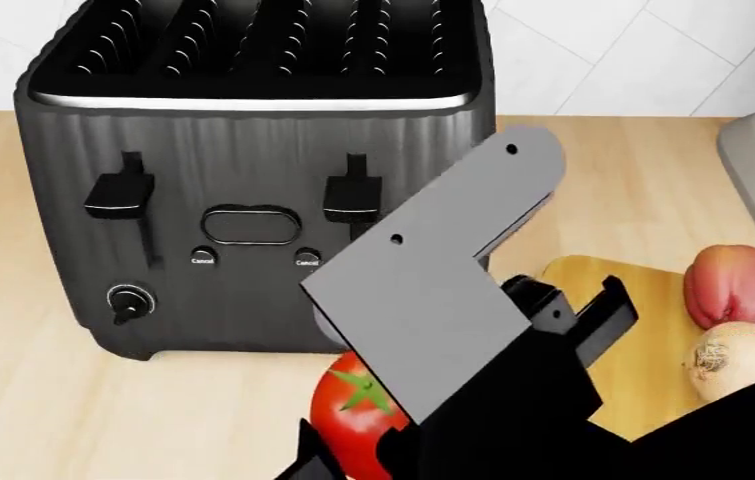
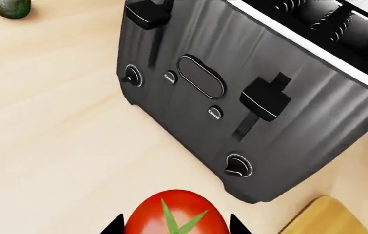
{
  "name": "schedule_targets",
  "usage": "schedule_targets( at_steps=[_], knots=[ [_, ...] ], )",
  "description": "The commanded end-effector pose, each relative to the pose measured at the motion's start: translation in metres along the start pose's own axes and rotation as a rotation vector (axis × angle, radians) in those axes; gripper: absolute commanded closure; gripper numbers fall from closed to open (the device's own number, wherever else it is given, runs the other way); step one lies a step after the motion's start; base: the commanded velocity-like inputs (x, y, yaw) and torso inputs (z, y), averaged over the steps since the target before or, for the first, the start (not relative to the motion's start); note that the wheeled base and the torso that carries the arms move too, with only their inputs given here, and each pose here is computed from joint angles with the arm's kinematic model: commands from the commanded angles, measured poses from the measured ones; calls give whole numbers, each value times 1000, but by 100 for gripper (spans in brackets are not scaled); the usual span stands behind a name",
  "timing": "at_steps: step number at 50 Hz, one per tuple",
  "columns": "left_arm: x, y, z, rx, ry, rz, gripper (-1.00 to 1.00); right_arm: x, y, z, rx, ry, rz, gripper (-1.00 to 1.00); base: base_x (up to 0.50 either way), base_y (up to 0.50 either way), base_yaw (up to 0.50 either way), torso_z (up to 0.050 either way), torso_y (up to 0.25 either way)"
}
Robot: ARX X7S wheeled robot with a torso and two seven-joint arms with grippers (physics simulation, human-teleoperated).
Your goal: Place the avocado, onion, tomato and bell pepper on the cutting board.
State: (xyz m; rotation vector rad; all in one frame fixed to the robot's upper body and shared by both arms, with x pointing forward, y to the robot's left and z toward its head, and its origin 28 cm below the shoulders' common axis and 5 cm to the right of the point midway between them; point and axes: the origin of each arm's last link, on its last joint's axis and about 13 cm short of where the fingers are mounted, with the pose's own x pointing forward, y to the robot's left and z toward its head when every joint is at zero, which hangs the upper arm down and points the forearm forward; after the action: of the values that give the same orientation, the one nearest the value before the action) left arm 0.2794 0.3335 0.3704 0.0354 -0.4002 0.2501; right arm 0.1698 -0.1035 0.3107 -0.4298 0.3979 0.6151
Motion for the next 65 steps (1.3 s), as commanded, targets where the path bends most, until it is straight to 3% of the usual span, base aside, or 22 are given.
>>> schedule_targets(
  at_steps=[1,33,34,42,65],
  knots=[
    [0,0,1,-1,-1,-2,-100,-14,-8,-6,19,-1,-81,100,0,0,0,0,0],
    [1,-3,0,-4,0,-11,-100,-65,-20,-48,173,65,-339,100,0,0,0,0,0],
    [1,-3,-1,-2,0,-11,-100,-71,-28,-62,245,100,-417,100,0,0,0,0,0],
    [1,-3,0,-3,0,-13,-100,-77,-32,-66,276,103,-458,100,0,0,0,0,0],
    [1,-4,-1,-1,-1,-13,-100,-54,-52,-84,382,89,-493,100,0,0,0,0,0]
  ],
)
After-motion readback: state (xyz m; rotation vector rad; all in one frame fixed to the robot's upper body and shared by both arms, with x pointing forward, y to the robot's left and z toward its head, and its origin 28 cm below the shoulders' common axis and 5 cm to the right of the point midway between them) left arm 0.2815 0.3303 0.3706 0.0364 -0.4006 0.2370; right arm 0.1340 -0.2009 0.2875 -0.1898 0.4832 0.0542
